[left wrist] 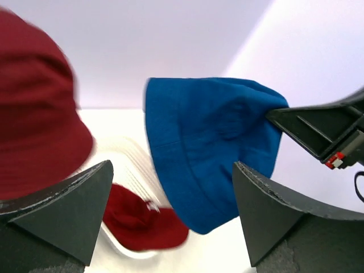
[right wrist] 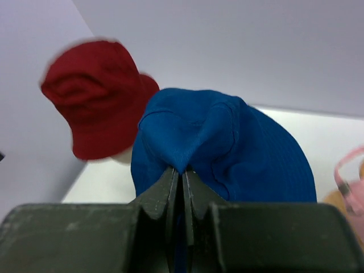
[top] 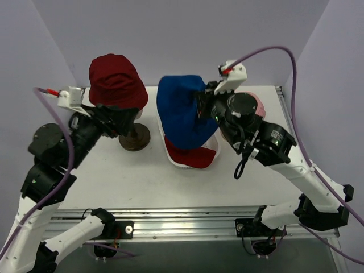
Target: Stack the hats
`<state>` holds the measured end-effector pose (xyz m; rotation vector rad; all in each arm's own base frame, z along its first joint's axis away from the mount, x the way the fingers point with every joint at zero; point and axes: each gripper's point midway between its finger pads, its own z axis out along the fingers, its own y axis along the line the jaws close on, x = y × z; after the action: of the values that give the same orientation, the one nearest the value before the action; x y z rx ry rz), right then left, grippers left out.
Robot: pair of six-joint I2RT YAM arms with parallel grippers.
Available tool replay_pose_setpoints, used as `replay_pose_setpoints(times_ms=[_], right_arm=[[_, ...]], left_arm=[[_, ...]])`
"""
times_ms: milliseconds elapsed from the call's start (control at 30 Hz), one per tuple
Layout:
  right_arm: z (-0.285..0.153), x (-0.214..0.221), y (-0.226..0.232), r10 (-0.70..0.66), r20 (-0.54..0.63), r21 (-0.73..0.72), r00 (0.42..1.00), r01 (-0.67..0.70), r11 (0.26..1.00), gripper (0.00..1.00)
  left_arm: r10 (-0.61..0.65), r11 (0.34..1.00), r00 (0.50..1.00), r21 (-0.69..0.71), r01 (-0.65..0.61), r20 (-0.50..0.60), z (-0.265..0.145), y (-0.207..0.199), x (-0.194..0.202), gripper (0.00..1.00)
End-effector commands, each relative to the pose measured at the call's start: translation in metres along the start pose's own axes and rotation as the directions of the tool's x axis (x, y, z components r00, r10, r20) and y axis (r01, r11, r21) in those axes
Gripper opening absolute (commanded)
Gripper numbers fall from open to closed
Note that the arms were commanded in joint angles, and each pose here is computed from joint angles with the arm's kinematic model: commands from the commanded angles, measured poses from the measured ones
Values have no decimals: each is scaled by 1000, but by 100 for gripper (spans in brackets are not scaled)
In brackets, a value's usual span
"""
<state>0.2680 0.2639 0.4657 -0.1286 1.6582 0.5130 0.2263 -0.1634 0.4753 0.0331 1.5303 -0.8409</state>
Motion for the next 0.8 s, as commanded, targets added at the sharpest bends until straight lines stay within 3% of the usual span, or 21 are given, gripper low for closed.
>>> replay_pose_setpoints(times_ms=[0,33,133,167,200,267,300,333,400,433,500,567,767], right_arm=[[26,-19,32,-90,23,-57,996,91,994,0],[23,-52,41,-55,87,-83,995,62,995,0],[54,-57,70,-96,95,-124,991,108,986,0],[44,-98,77,-56,181,-153,982,85,985,0],[66,-86,93,-76,169,-177,983,106,978,0],[61,-123,104,-23,275,-211,961,84,974,0],[70,-121,109,-20,287,-219,958,86,972,0],[70,-135,113,24,342,-233,939,60,971,0],[79,-128,114,46,347,-235,937,40,971,0],[79,-131,118,67,363,-260,929,31,965,0],[77,-131,122,90,369,-293,925,24,956,0],[70,-137,131,120,384,-352,916,24,936,0],[49,-156,137,172,429,-426,887,30,904,0]], left_arm=[[86,962,996,-258,-86,-12,-14,44,-16,94],[88,960,996,-267,-86,-5,-14,45,-21,94],[92,960,995,-268,-81,27,-8,42,-43,94],[90,957,996,-277,-82,17,1,45,-45,94],[86,961,995,-268,-71,46,2,40,-60,94],[48,964,998,-265,-40,26,20,52,-67,94],[26,969,999,-244,-19,24,25,54,-72,95],[-21,990,1000,-140,23,16,28,37,-79,97],[-110,985,993,-129,114,34,37,61,-93,100],[-105,994,994,13,105,4,42,48,-97,100],[-92,984,995,156,86,34,50,47,-116,100],[-100,963,994,249,106,-35,56,51,-103,100],[-89,923,996,375,83,0,59,51,-109,100]])
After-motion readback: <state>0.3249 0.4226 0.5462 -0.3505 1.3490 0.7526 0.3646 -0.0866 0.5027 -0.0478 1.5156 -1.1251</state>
